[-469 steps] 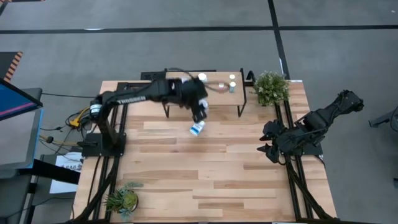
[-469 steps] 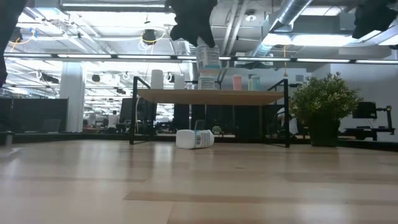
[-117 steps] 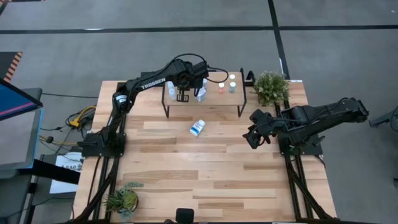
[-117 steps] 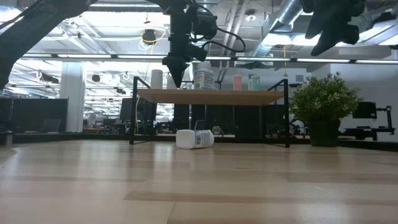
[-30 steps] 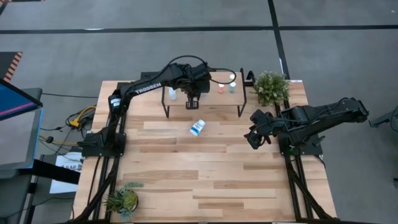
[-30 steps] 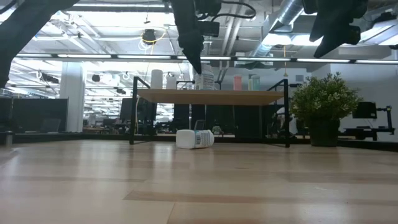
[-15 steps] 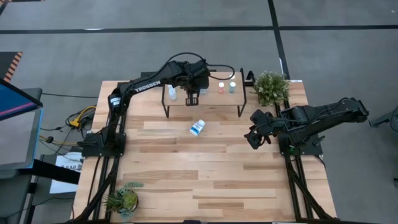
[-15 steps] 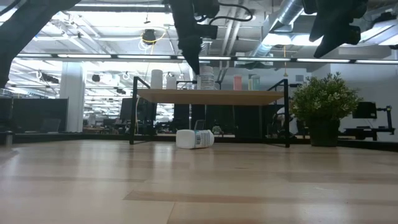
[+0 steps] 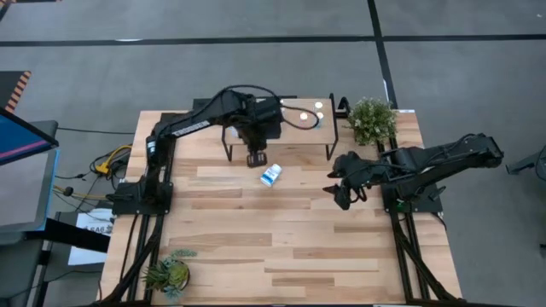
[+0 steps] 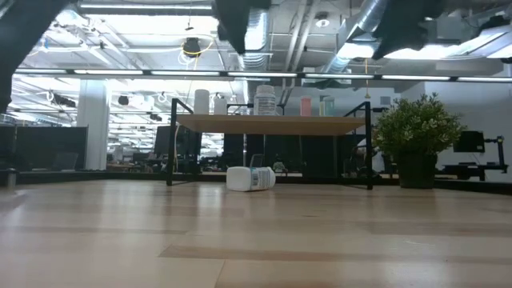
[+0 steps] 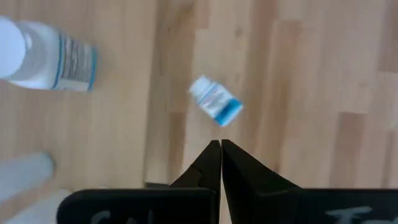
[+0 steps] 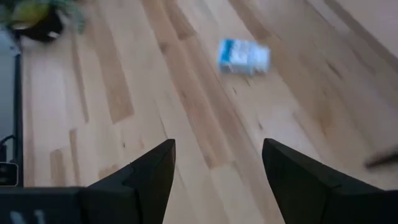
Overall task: Pick and place medicine bottles onto shelf by color
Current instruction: Put the white medicine bottle on the shelf aligned with the other white medicine bottles
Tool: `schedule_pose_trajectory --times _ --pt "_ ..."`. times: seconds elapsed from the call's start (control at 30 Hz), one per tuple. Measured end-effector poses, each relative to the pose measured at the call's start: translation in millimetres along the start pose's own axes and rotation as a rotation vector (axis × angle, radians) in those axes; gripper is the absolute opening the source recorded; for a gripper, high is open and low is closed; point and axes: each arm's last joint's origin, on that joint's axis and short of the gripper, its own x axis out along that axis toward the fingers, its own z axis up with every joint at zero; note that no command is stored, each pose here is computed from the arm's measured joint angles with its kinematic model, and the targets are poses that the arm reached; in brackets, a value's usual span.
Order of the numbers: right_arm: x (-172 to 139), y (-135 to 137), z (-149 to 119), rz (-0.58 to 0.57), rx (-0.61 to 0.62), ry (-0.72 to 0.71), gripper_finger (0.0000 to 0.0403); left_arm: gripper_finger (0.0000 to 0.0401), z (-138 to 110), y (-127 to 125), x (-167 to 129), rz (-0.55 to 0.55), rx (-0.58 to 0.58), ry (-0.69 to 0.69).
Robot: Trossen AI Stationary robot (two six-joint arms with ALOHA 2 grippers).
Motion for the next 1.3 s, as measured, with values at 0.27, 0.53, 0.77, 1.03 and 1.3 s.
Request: schedule_pose_trajectory --times 0.27,0.53,0.77,1.03,1.3 --pt "40.8 1.0 3.5 -0.079 -0.1 0.081 0.0265 0.0 -32.3 -49.0 -27.0 0.029 -0.108 -0.005" --pt "63.5 -0.6 0.7 -0.137 0.03 0.138 0.0265 0.0006 -66.2 -87.6 7.1 0.071 -0.148 0.162" --pt "44.2 -2.3 5.3 -0.103 0.09 0.078 0.0265 0.0081 -92.8 -105.5 37.4 0.124 -0.246 0.309" --pt "13.8 -7.7 9.1 -0.054 0.112 0.0 0.0265 0.0204 -115.1 -135.2 67.8 0.127 -0.341 0.395" --pt "-7.4 -15.8 3.9 -0.057 0.098 0.004 0.0265 0.029 -142.9 -183.4 86.1 0.084 -0.404 0.195"
